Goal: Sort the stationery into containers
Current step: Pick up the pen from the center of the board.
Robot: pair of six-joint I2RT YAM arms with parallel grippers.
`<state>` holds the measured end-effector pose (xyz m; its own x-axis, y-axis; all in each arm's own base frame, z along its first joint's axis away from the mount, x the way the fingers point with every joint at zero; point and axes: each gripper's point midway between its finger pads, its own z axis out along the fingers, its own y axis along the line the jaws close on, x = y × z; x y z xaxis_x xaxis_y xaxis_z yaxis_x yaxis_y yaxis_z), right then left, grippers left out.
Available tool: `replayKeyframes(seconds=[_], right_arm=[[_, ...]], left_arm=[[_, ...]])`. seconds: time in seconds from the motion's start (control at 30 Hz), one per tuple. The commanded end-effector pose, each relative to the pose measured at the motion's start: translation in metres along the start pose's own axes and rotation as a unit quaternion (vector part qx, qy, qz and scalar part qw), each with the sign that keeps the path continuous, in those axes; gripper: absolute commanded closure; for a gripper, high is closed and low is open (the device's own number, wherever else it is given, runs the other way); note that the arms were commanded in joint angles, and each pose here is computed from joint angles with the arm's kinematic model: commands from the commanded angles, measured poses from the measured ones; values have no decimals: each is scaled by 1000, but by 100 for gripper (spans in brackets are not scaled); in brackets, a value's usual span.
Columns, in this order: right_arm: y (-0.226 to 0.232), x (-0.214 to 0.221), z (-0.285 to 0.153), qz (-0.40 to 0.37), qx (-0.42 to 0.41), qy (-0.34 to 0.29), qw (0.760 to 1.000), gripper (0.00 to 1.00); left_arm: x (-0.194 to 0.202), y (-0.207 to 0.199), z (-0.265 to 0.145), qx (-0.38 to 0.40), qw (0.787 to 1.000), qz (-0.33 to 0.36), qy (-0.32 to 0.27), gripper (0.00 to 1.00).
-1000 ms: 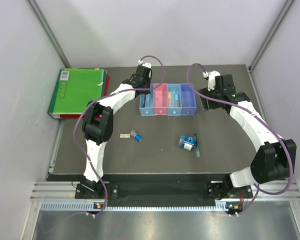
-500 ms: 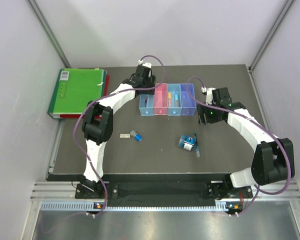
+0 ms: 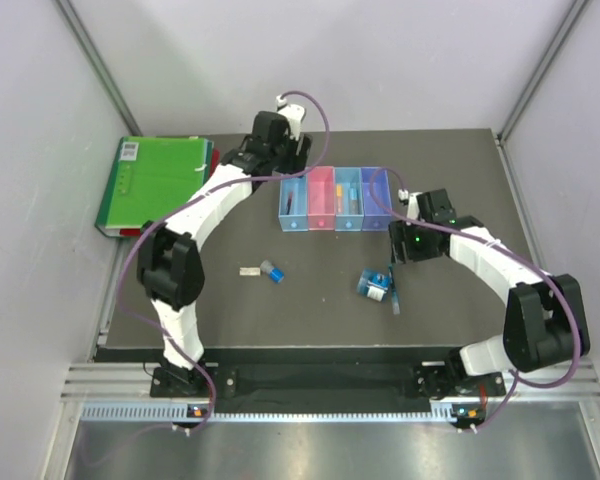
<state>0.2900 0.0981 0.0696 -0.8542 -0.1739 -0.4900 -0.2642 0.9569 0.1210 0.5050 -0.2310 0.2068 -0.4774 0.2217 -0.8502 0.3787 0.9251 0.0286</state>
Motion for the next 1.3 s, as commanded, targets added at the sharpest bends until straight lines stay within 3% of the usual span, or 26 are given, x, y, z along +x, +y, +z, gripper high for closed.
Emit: replayKeyframes(seconds=[0.0,0.47,1.13,1.27], right_arm=[[17,-12,8,-6,-8,-23,1000,32],[19,26,50,32,6,42,999,38],[36,51,69,15,6,83,996,87],[34,49,67,13,10,80,997,89]], left_arm=[[-50,5,-51,1,995,65,-74,21],[-83,18,-104,-23,983,135,-124,13],[-90,23,-98,-39,981,136,-133,9],[-92,25,-102,-44,981,133,-137,8]])
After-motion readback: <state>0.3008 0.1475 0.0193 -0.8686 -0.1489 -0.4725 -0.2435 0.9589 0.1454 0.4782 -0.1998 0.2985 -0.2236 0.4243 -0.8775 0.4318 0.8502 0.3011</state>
